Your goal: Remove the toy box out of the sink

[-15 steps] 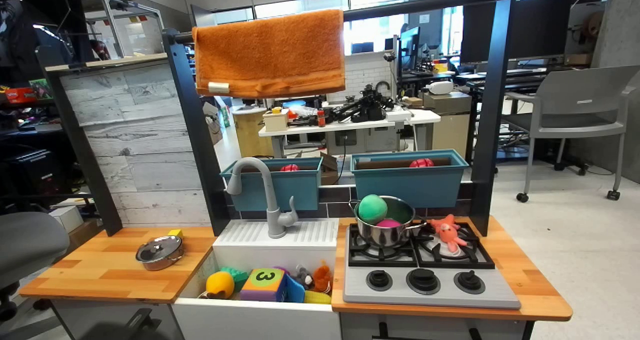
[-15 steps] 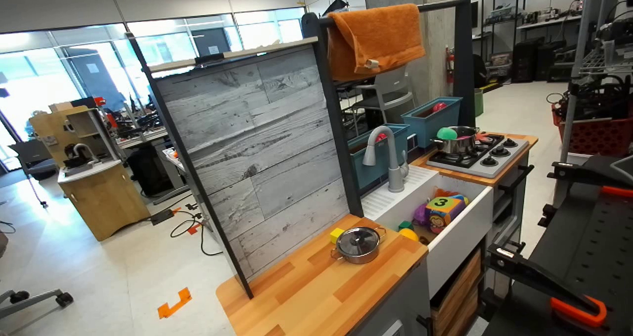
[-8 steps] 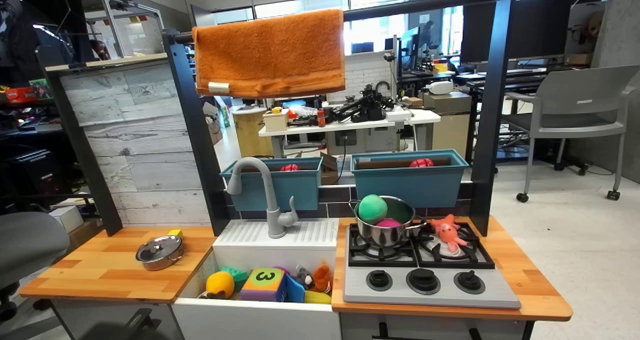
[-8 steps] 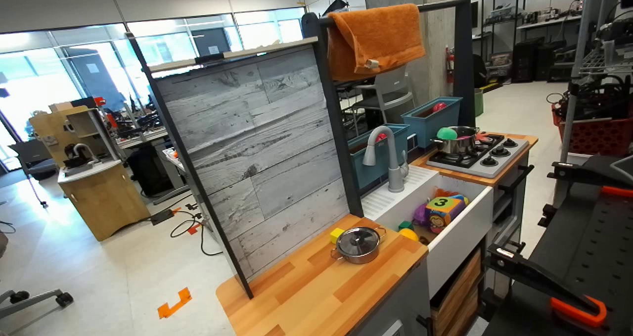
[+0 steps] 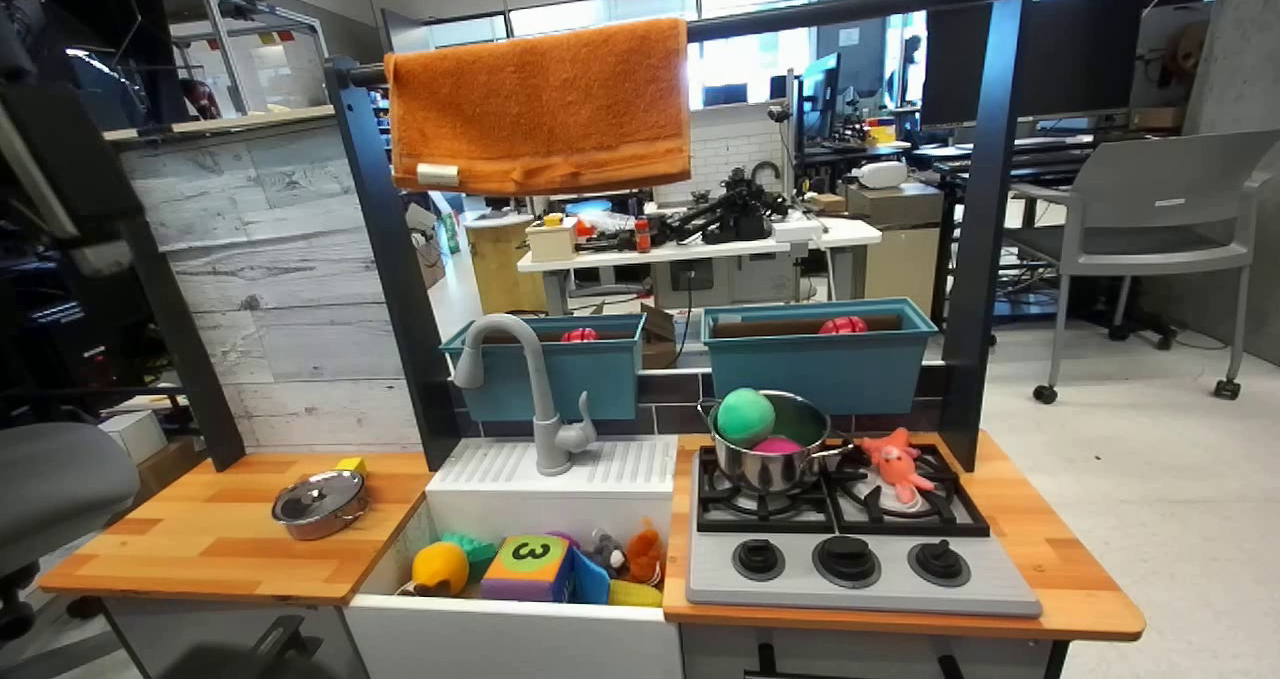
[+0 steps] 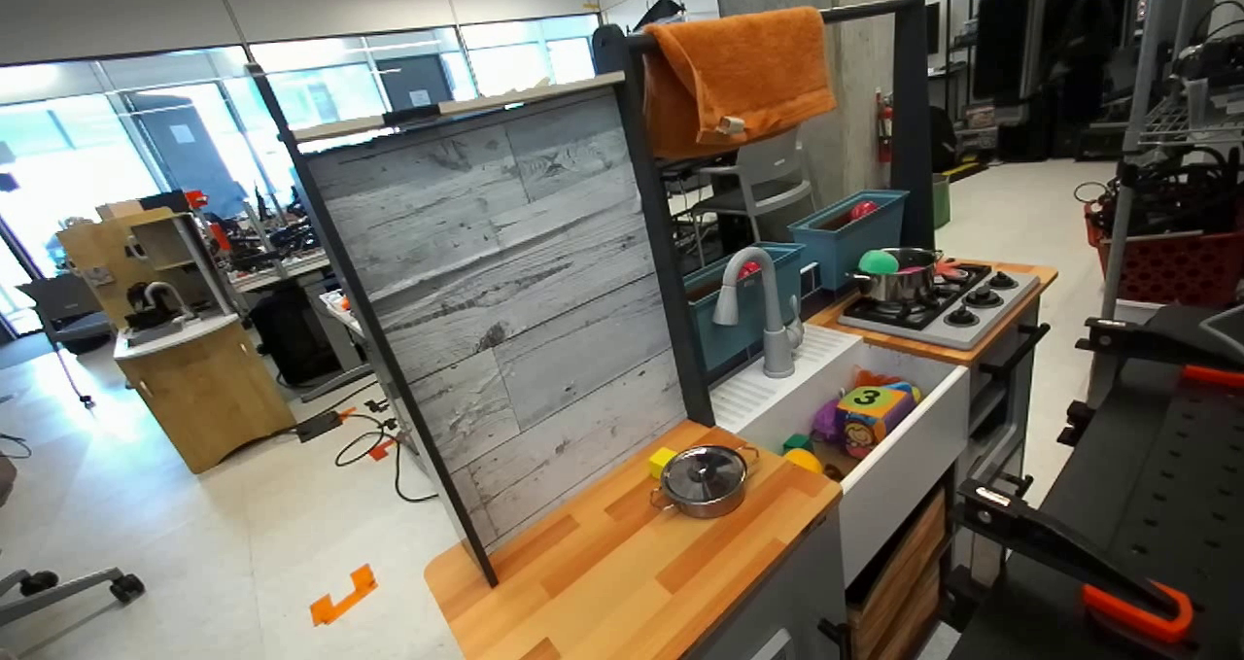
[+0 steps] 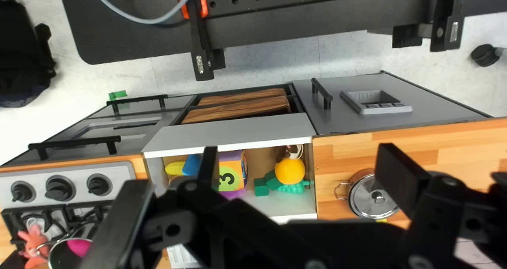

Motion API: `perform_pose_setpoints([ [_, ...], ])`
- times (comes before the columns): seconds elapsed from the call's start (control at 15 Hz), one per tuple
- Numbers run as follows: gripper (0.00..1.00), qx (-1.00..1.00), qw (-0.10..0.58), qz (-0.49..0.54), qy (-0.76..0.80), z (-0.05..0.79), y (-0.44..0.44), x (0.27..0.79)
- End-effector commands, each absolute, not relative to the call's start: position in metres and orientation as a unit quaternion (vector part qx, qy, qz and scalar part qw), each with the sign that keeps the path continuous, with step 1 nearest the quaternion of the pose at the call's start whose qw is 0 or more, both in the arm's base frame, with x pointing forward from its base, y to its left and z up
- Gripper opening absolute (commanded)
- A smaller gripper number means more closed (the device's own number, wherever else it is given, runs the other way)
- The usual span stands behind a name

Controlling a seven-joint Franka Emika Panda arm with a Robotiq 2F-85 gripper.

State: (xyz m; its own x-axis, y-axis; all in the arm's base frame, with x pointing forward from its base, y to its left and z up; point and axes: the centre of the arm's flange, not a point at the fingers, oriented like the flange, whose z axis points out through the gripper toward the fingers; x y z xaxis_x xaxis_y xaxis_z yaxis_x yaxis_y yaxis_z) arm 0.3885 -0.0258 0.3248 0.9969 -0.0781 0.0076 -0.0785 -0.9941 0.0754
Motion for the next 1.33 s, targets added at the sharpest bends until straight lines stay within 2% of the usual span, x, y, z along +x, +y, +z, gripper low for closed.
perform_pose_setpoints([
  [0.0, 1.00, 0.994, 0.013, -0.005, -0.107, 0.273, -0.034, 0.461],
  [0.33, 1.00, 0.969, 0.043, 0.046, -0.237, 0.226, -0.063, 0.532],
  [0.8, 1.00, 0.906, 0.099, 0.048, -0.408, 0.177, -0.138, 0.612],
  [1.27, 1.00, 0.879, 0.200, -0.026, -0.433, 0.059, -0.147, 0.617],
])
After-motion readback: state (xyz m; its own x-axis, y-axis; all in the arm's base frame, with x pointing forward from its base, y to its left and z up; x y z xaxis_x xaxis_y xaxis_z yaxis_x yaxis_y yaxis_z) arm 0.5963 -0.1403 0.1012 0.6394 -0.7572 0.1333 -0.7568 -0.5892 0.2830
